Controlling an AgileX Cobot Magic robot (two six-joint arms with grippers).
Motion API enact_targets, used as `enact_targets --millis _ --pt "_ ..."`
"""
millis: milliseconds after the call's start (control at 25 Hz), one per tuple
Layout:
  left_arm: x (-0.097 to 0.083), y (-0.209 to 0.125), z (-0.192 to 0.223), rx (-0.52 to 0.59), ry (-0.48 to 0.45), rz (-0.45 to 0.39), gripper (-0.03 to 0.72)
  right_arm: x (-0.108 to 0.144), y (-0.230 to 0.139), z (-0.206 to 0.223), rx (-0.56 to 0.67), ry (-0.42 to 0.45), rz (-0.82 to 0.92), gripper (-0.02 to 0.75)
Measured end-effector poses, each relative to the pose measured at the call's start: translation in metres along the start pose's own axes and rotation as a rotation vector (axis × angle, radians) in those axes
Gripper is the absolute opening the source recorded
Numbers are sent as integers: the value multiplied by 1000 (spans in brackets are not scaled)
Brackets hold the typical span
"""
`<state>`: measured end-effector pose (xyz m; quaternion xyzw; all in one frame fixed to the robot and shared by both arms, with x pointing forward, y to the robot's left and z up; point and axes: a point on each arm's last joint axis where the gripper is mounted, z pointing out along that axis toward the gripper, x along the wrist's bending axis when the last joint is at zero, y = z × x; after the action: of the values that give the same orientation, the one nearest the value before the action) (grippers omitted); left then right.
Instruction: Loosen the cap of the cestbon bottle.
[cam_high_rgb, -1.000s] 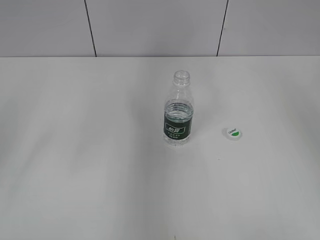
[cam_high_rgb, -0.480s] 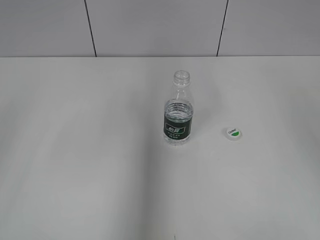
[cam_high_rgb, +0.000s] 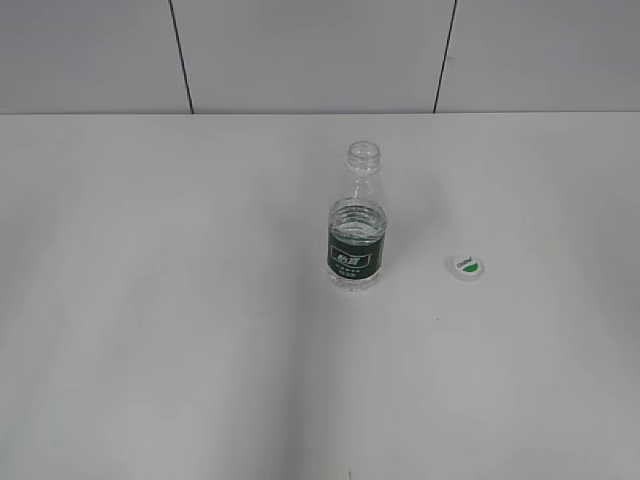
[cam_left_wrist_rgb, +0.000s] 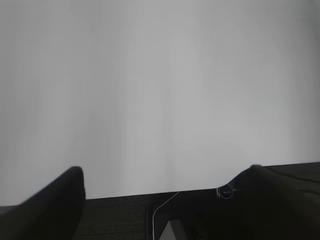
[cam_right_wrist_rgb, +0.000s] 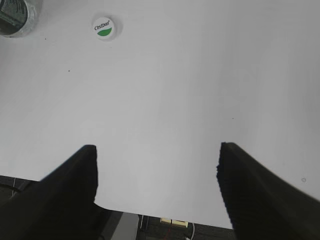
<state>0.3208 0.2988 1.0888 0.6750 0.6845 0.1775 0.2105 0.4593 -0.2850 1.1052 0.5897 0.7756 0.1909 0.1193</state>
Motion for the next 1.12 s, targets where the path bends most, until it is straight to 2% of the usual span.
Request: enact_targets --millis 360,720,1120 --pt "0 -42 19 28 -5 -13 587 8 -19 -21 -72 -18 -11 568" --pt "2 -41 21 -106 9 -8 587 17 -35 -51 -178 -37 -16 568" --pt "2 -41 26 -114 11 -8 587 26 -64 -60 -174 -31 -8 568"
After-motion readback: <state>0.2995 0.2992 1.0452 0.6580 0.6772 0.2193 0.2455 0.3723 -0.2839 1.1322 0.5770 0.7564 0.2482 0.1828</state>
